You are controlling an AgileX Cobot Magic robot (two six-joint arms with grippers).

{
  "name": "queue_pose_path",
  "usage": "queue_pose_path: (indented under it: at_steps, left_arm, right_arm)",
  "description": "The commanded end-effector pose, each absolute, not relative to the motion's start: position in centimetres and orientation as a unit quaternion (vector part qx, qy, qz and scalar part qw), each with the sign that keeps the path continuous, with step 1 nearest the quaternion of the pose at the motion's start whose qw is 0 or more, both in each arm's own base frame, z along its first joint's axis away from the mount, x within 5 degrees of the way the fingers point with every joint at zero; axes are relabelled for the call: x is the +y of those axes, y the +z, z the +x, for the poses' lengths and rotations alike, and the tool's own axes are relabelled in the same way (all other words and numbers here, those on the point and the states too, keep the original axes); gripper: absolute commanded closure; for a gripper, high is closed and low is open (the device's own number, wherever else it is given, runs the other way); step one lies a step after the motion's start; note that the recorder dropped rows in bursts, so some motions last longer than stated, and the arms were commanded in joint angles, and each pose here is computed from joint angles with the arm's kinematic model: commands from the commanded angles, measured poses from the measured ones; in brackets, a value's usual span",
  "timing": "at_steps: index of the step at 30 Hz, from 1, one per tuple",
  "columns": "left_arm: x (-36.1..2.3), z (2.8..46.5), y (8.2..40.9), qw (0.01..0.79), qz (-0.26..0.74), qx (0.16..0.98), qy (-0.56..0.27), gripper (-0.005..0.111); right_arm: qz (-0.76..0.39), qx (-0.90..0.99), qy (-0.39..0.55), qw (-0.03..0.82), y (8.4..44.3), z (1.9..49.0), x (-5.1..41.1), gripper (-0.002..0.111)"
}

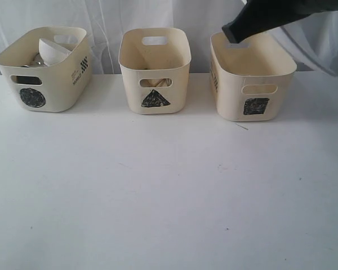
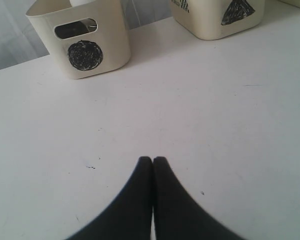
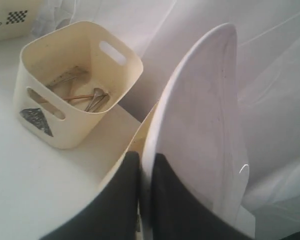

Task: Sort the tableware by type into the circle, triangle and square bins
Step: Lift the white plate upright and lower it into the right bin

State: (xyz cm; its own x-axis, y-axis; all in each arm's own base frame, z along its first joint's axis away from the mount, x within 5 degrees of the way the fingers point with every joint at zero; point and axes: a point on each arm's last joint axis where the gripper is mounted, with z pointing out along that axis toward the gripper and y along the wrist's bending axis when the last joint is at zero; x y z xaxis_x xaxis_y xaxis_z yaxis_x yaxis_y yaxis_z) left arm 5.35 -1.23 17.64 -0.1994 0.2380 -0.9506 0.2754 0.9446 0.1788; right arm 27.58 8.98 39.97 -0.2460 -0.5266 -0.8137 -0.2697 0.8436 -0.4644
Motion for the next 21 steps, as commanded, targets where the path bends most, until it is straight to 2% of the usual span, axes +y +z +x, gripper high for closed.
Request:
queue_pose_path:
  at_steps: [1, 21]
  left_arm:
    - [-1.3, 5.3, 17.5, 0.609, 0.167, 0.775, -0.018, 0.107]
    - [-1.3, 5.3, 17.5, 0.609, 0.167, 0.775, -0.018, 0.107]
  right_arm:
    - [-0.268, 0.738, -0.125, 0.606, 40.0, 30.4, 8.3, 0.108]
    - [-0.241, 0.746, -0.091, 0.614, 33.8, 43.9, 8.2, 0.108]
